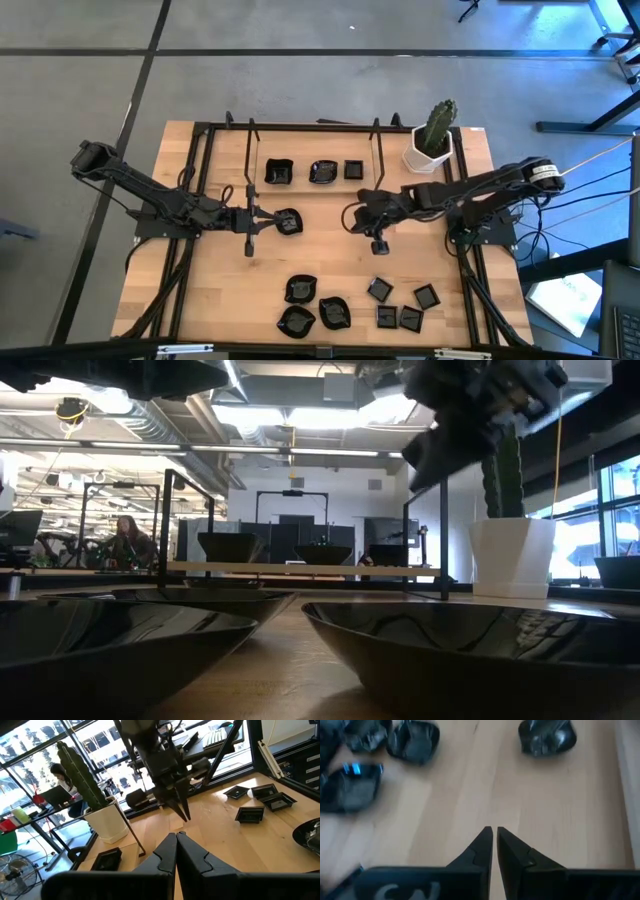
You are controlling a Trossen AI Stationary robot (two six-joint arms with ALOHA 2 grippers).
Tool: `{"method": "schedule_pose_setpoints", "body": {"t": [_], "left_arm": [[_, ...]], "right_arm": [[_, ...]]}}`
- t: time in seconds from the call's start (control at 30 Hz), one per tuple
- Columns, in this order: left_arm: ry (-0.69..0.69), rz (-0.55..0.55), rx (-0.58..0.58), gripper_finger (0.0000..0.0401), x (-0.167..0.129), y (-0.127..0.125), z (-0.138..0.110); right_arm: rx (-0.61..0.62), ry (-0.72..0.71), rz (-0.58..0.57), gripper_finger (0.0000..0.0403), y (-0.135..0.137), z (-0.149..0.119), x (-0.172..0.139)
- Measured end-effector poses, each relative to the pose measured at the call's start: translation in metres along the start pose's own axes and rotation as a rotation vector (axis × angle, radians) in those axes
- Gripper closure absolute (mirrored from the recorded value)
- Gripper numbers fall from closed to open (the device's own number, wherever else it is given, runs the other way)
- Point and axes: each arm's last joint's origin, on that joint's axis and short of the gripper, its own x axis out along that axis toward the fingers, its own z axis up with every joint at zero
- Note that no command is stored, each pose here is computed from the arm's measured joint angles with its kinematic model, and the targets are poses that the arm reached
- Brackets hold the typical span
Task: Pick & Place Mini shaped plates
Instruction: Stack the leaf-shaped plate on the top of the leaf-shaped plate on the shelf
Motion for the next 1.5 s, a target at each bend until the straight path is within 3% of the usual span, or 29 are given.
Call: {"method": "schedule_pose_setpoints", "body": {"t": [0.2,0.37,0.47,0.63,0.77,0.97,1.13,1.33,1.5], "left_arm": [[0.002,-0.001,0.001,0.0397,0.000,0.000,0.000],[0.018,-0.006,0.010,0.0397,0.000,-0.001,-0.002],[0.036,-0.012,0.019,0.0397,0.000,-0.001,-0.004],[0.077,-0.027,0.051,0.0397,0.000,-0.003,-0.008],[0.116,-0.044,0.119,0.0397,-0.001,-0.004,-0.012],[0.225,0.014,-0.096,0.0397,0.001,-0.004,-0.024],[0.329,-0.065,-0.098,0.0396,-0.002,-0.010,-0.035],[0.570,-0.019,-0.133,0.0379,0.010,-0.016,-0.037],[0.815,-0.104,0.000,0.0355,0.033,-0.030,-0.039]], "right_arm": [[0.025,-0.048,0.016,0.0375,0.000,0.021,-0.010],[-0.097,-0.226,0.300,0.0375,0.009,0.031,-0.011],[-0.131,-0.315,0.358,0.0382,0.014,0.034,-0.012],[-0.175,-0.327,0.343,0.0398,0.016,0.020,-0.006],[-0.225,-0.436,0.364,0.0393,0.020,0.003,0.001],[-0.269,-0.606,0.343,0.0399,0.020,-0.034,-0.012],[-0.255,-0.674,0.240,0.0392,0.019,-0.061,-0.031],[-0.237,-0.719,0.168,0.0390,0.019,-0.084,-0.047],[-0.202,-0.749,0.168,0.0390,0.020,-0.089,-0.055]]}}
